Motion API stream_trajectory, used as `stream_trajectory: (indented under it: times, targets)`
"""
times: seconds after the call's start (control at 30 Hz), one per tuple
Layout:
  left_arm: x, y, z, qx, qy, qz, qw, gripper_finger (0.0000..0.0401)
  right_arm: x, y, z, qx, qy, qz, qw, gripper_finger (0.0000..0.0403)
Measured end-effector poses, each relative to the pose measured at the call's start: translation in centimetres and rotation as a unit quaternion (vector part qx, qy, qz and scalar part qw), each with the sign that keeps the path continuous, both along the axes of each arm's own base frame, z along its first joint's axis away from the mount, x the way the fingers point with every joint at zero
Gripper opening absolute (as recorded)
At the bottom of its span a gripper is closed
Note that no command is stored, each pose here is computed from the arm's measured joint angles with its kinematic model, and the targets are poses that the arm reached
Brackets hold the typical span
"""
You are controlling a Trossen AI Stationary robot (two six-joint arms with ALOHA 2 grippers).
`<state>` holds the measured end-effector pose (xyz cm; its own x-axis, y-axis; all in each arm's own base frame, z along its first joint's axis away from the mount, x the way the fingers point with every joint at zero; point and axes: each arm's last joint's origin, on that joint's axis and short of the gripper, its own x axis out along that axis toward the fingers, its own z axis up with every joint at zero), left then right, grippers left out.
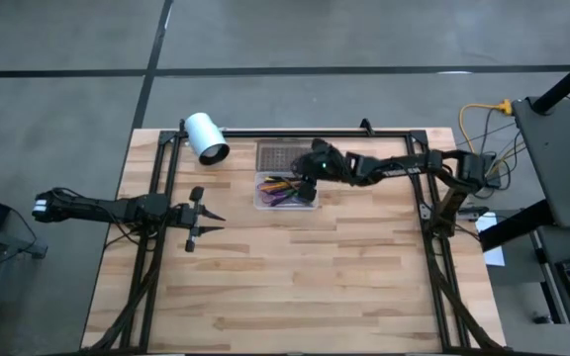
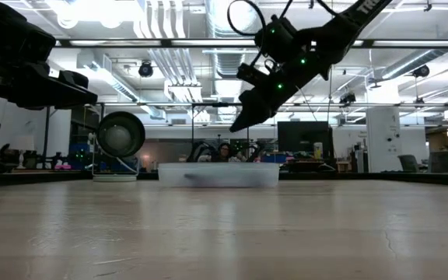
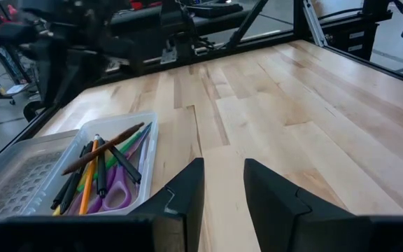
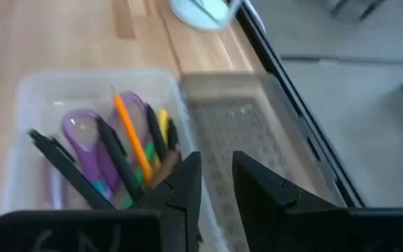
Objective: Pick & place school supplies into a supply box
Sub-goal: Close the supply box
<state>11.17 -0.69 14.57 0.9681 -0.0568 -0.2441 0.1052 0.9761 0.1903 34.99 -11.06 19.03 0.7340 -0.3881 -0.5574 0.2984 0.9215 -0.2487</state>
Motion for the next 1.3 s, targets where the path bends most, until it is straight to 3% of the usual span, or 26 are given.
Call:
stream_trajectory:
  times: [0.43, 0.63, 0.93, 1.3]
  targets:
    - [0.0, 0.0, 0.0, 0.000, 0.000, 0.000, 1.000, 0.0086, -1.3, -4.5, 1.3, 0.010, 0.053, -0.033, 0.998, 0.0079]
    - [0.0, 0.0, 0.0, 0.000, 0.000, 0.000, 1.000, 0.0086, -2.0, -6.1, 1.4, -0.010, 0.069, -0.036, 0.997, 0.0069]
    - [0.0, 0.0, 0.0, 0.000, 0.000, 0.000, 1.000, 0.0086, -3.2, -10.3, 3.3, 0.034, 0.007, -0.001, 0.999, 0.0076]
    - [0.0, 0.0, 0.0, 0.000, 0.000, 0.000, 1.000, 0.0086, -1.8, -13.9, 1.5, 0.043, 0.057, 0.002, 0.997, 0.0086]
